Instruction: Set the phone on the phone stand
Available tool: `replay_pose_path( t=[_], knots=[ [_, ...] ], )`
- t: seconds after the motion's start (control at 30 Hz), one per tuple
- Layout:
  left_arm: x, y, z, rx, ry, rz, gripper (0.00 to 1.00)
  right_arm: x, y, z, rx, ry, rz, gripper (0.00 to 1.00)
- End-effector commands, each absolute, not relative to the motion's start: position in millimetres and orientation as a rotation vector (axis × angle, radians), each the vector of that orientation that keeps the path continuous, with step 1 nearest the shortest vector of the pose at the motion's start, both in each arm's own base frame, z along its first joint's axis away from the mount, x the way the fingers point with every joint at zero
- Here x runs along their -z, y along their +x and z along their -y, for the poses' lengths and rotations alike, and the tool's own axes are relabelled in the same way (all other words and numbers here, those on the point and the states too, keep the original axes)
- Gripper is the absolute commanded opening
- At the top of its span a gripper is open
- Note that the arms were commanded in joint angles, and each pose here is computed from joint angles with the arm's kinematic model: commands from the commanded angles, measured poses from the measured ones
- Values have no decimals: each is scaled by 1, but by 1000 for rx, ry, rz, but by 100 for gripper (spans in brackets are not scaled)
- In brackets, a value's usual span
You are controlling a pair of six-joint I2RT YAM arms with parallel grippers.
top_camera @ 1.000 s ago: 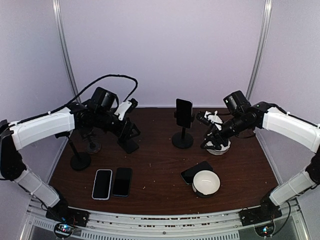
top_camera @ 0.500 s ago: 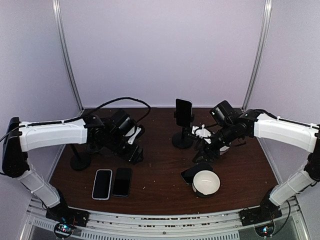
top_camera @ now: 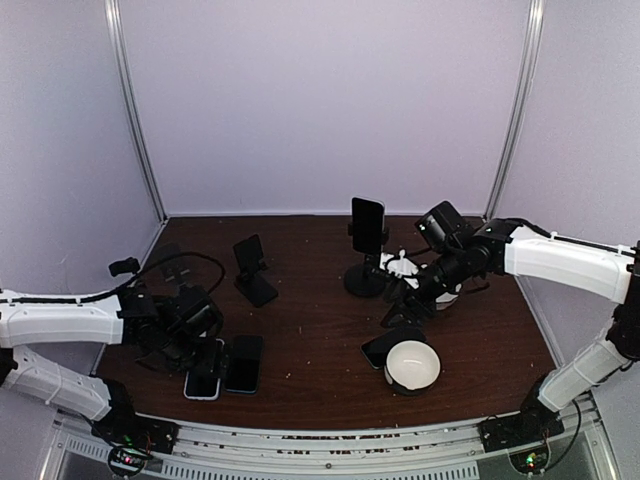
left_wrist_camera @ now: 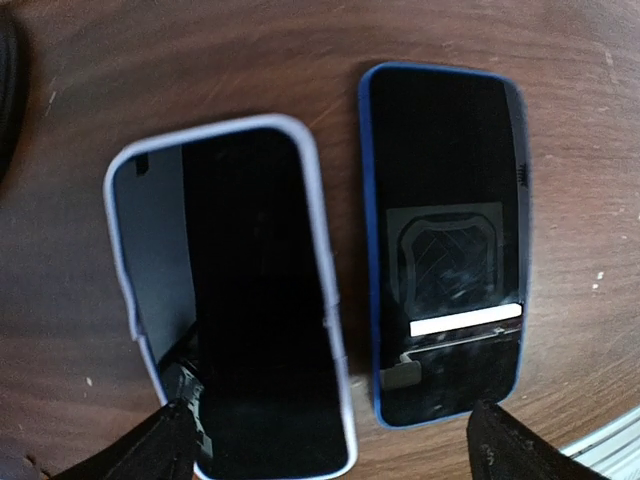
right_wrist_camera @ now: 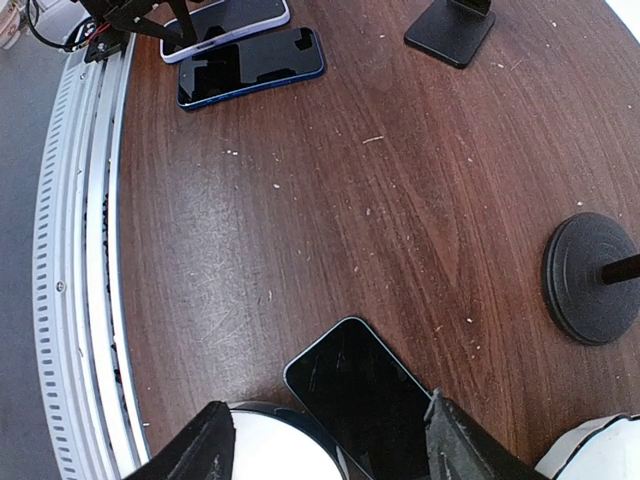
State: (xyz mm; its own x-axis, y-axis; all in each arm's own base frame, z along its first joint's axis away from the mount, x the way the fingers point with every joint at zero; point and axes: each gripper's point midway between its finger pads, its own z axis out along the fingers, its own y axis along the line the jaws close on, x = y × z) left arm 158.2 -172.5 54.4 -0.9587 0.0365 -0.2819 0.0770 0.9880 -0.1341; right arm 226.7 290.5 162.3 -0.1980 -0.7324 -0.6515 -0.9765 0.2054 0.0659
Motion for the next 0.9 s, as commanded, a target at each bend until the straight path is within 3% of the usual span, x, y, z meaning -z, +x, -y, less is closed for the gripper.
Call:
replay_pose_path(
  t=[0.0,0.33,0.87],
  knots=[
    [-47,150,162,246,-101,-2855,98,-171,228,-298,-679,-1595,-1956,68],
    [-24,131,140,175,-231,-2914,98,-167,224,-301,-690,-1614,-1955,68],
    [-8,128,135,40,-117,-2985,96,-163,221,-303,-695,-1634,-1957,68]
  ],
)
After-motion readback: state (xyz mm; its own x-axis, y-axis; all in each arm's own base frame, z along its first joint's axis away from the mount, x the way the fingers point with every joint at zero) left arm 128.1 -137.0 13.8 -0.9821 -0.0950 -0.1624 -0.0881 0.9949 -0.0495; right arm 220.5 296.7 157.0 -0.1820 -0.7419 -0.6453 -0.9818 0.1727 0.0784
